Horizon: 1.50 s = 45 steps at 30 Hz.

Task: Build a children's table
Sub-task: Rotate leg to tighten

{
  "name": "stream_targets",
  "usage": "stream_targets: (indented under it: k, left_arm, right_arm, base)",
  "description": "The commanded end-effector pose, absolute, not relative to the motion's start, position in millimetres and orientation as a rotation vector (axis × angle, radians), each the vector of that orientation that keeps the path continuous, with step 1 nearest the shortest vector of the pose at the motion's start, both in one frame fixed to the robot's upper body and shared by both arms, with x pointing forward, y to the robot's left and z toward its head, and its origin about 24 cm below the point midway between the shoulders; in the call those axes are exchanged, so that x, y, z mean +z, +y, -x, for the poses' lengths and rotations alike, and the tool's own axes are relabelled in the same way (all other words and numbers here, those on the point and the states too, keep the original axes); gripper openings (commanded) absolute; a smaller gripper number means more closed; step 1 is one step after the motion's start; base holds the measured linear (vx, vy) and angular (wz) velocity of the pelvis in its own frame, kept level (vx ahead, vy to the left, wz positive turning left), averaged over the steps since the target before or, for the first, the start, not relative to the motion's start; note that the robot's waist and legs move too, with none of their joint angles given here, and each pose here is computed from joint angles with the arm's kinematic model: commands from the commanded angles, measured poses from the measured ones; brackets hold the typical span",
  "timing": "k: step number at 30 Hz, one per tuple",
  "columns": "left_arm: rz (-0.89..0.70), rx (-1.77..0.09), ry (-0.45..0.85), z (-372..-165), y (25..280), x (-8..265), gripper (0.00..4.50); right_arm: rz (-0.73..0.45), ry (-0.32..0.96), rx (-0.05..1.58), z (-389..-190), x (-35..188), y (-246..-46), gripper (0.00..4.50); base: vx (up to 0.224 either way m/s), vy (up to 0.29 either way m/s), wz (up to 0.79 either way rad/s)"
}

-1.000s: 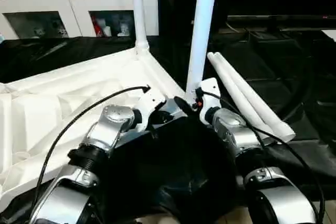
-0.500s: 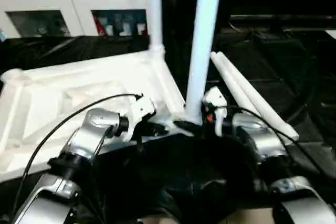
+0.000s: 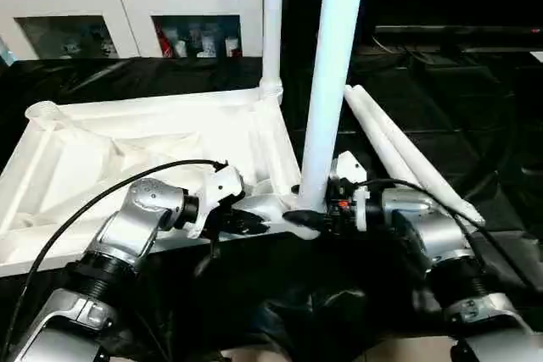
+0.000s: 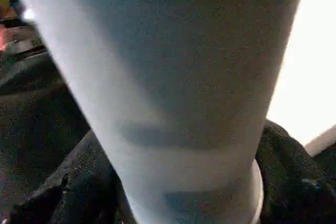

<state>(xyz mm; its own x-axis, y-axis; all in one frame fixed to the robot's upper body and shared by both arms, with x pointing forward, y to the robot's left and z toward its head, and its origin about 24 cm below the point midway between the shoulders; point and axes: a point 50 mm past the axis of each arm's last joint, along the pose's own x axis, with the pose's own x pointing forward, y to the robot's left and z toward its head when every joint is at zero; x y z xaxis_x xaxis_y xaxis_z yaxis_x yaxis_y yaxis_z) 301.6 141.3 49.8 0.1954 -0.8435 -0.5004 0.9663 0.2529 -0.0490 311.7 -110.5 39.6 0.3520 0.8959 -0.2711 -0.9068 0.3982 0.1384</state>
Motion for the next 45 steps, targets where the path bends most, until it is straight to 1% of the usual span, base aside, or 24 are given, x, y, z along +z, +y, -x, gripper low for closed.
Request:
stream_targets:
  k: [1,3,4,5,7,9,10,13,14,15,17,18,19,20,22,27,28,29,31,36,41,42,43,45]
  left_arm:
    - [-0.304,-1.244,0.375,-315.6,121.4,65.6,0.00]
    - [-0.301,-1.200,0.373,-321.1,116.9,65.9,0.00]
    - [-0.299,-1.155,0.365,-327.0,110.9,67.0,0.00]
    - [-0.299,-1.155,0.365,-327.1,110.8,67.1,0.00]
    - [-0.298,-1.110,0.357,-332.7,104.8,68.5,0.00]
    - [-0.286,-1.056,0.345,-339.2,94.5,70.9,0.00]
    - [-0.273,-1.009,0.328,-344.0,83.0,73.4,0.00]
    - [-0.264,-0.998,0.318,-345.4,75.6,74.7,0.00]
    - [-0.262,-1.003,0.311,-345.1,72.8,75.2,0.00]
    - [-0.258,-1.019,0.308,-343.7,70.1,75.3,0.00]
    - [-0.255,-1.047,0.300,-340.8,67.6,75.4,0.00]
    - [-0.254,-1.063,0.302,-339.1,68.3,74.7,0.00]
    - [-0.256,-1.074,0.301,-338.1,69.3,74.3,0.00]
    - [-0.258,-1.091,0.298,-336.5,71.0,73.9,0.00]
    - [-0.261,-1.109,0.302,-334.6,73.8,72.5,0.00]
    - [-0.275,-1.154,0.308,-330.2,80.8,70.5,0.00]
    - [-0.278,-1.162,0.307,-329.4,82.3,70.4,0.00]
    - [-0.278,-1.196,0.307,-326.5,86.9,70.5,0.00]
    - [-0.278,-1.196,0.307,-326.5,86.9,70.5,0.00]
    - [-0.289,-1.311,0.310,-316.7,99.5,72.5,0.00]
    - [-0.315,-1.368,0.337,-310.1,113.5,70.6,0.00]
    - [-0.315,-1.368,0.337,-310.1,113.5,70.6,0.00]
    - [-0.323,-1.382,0.353,-307.3,120.4,69.7,0.00]
    - [-0.325,-1.388,0.359,-306.2,123.0,69.5,0.00]
  right_arm:
    - [0.028,0.335,1.059,-316.1,31.3,-89.4,2.78]
    - [0.015,0.356,0.950,-321.6,25.9,-86.2,2.77]
    - [-0.005,0.368,0.857,-326.0,21.8,-82.3,2.76]
    - [-0.005,0.368,0.856,-326.0,21.7,-82.3,2.76]
    - [-0.023,0.373,0.792,-328.8,19.6,-77.2,2.76]
    - [-0.028,0.391,0.709,-332.0,16.9,-70.0,2.75]
    - [-0.038,0.391,0.663,-334.2,17.3,-60.2,2.75]
    - [-0.037,0.376,0.663,-334.9,19.2,-52.9,2.75]
    - [-0.032,0.363,0.676,-334.9,20.6,-50.3,2.75]
    - [-0.050,0.353,0.691,-335.0,22.2,-48.0,3.10]
    - [-0.087,0.340,0.718,-335.0,24.9,-46.5,3.10]
    - [-0.093,0.334,0.737,-334.8,25.7,-46.9,3.34]
    - [-0.092,0.331,0.751,-334.5,26.1,-47.6,3.34]
    - [-0.079,0.324,0.766,-334.3,26.9,-49.2,3.51]
    - [-0.063,0.315,0.791,-334.1,27.9,-51.6,3.56]
    - [-0.024,0.293,0.876,-332.3,30.1,-58.5,3.56]
    - [-0.015,0.289,0.906,-331.1,30.4,-59.9,3.56]
    - [0.005,0.274,0.998,-327.3,33.1,-66.1,3.56]
    - [0.005,0.274,0.998,-327.3,33.1,-66.1,3.56]
    - [0.047,0.258,1.202,-316.6,40.4,-83.1,3.56]
    - [0.055,0.300,1.331,-306.5,42.5,-95.1,3.56]
    - [0.055,0.300,1.331,-306.5,42.5,-95.1,3.32]
    - [0.060,0.340,1.383,-301.0,40.5,-99.4,3.26]
    - [0.066,0.352,1.400,-299.0,39.8,-100.9,3.26]
  base:
    - [0.000,0.000,0.00]
    - [0.000,0.000,0.00]
    - [0.000,0.000,0.00]
    - [0.000,0.000,0.00]
    - [0.000,0.000,0.00]
    - [0.000,0.000,0.00]
    - [0.000,0.000,0.00]
    - [0.000,0.000,0.00]
    - [0.000,0.000,0.00]
    - [0.000,0.000,0.00]
    - [0.000,0.000,0.00]
    - [0.000,0.000,0.00]
    - [0.000,0.000,0.00]
    - [0.000,0.000,0.00]
    - [0.000,0.000,0.00]
    - [0.000,0.000,0.00]
    - [0.000,0.000,0.00]
    - [0.000,0.000,0.00]
    - [0.000,0.000,0.00]
    - [0.000,0.000,0.00]
    - [0.000,0.000,0.00]
    - [0.000,0.000,0.00]
    - [0.000,0.000,0.00]
    - [0.000,0.000,0.00]
